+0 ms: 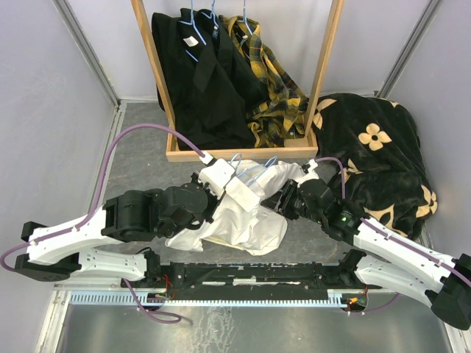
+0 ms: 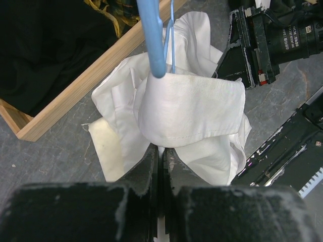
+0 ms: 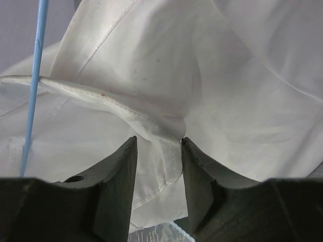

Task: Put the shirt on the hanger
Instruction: Hang the shirt on the hanger.

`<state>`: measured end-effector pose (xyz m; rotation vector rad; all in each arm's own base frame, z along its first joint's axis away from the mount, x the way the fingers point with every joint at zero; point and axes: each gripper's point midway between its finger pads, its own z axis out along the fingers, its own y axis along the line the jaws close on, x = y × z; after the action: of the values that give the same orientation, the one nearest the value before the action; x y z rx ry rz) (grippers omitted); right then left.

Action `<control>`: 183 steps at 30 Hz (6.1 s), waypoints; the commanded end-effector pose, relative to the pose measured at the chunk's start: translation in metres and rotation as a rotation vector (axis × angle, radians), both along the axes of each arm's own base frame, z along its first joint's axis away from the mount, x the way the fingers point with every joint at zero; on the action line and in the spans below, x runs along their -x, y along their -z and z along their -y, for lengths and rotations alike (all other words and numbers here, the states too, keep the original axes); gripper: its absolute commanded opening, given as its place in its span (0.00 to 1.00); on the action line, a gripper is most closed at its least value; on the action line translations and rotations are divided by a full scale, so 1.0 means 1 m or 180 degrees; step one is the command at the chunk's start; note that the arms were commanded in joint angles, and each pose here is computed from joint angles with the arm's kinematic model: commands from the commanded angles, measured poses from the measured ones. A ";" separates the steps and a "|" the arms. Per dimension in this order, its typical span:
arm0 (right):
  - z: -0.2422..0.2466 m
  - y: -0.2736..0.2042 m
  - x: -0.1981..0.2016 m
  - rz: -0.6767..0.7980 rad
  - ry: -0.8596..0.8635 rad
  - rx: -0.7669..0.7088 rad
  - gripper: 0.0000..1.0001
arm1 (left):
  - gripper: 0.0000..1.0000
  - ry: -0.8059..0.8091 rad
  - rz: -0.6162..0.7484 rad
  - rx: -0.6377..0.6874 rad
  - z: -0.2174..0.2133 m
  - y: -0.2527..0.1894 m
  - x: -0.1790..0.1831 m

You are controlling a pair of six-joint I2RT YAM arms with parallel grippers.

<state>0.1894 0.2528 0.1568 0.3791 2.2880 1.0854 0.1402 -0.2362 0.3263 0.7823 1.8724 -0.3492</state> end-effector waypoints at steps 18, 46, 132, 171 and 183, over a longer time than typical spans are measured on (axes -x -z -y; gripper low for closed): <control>0.005 -0.004 0.003 -0.0002 0.0087 -0.0156 0.19 | 0.03 -0.0024 0.0142 0.0246 -0.001 -0.027 -0.004; 0.081 -0.077 -0.099 0.0697 0.0394 0.0927 0.00 | 0.03 0.0273 -0.0001 0.0542 -0.009 -0.025 0.015; 0.022 -0.195 0.026 0.2195 -0.1271 0.0686 0.29 | 0.03 0.0040 0.0776 0.0368 0.030 -0.059 -0.034; -0.009 -0.282 0.020 0.3361 -0.0772 -0.0355 0.64 | 0.03 0.0767 0.0598 0.0879 0.055 -0.036 0.001; -0.032 -0.273 0.018 0.3306 -0.0843 -0.0368 0.49 | 0.03 0.0806 0.0558 0.0894 0.058 -0.034 0.003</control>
<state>0.1664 0.2815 0.4176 -0.4324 1.4027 1.1528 0.1388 -0.2863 0.3340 0.9197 1.5647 -0.5657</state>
